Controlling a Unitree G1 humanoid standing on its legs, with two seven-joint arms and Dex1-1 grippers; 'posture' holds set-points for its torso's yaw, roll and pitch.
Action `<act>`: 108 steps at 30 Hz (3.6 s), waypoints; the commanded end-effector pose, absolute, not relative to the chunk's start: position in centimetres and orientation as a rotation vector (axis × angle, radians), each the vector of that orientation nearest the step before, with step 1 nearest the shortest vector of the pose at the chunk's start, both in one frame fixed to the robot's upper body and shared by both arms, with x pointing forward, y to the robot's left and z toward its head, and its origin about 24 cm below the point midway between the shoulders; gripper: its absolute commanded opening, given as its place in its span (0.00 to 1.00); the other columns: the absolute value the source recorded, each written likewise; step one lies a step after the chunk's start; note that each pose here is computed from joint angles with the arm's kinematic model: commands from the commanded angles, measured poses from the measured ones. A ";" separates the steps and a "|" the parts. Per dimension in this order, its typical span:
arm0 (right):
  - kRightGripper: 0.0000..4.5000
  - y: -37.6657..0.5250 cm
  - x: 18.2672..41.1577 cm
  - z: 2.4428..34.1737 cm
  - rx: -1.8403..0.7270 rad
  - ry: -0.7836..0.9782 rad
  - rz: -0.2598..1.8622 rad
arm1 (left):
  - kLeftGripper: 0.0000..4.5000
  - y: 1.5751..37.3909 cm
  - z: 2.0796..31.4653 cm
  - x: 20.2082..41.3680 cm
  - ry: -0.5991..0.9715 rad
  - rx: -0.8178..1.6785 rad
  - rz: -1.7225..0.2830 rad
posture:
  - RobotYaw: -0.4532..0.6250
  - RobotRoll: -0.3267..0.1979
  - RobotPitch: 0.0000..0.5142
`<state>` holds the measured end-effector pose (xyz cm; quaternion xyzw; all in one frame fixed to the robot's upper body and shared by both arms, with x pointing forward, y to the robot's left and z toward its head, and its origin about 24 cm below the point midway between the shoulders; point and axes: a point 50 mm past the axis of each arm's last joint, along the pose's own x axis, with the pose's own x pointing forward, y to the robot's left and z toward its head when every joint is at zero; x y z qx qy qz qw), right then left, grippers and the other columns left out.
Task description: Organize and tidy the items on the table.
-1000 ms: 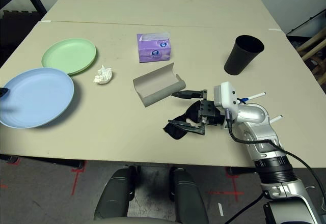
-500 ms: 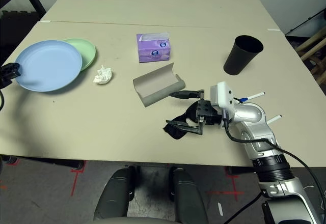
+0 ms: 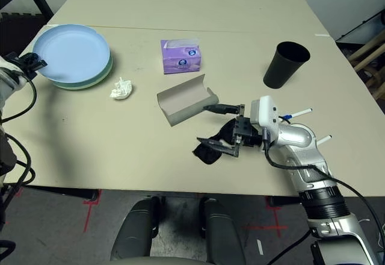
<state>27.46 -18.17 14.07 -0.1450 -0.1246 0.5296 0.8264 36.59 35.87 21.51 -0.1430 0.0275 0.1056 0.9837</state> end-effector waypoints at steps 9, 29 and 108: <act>1.00 -18.4 27.6 13.8 -0.217 -0.255 1.033 | 0.01 35.8 20.7 36.8 0.075 -0.319 0.287 | 0.53 0.62 0.35; 1.00 -17.9 27.3 14.4 -0.119 -0.220 1.018 | 0.99 34.0 20.2 36.9 0.149 -0.118 -0.014 | 0.55 0.62 0.35; 1.00 -18.4 27.5 14.1 -0.118 -0.225 0.958 | 0.00 28.7 22.3 37.7 -0.023 0.223 -0.452 | 0.54 0.62 0.33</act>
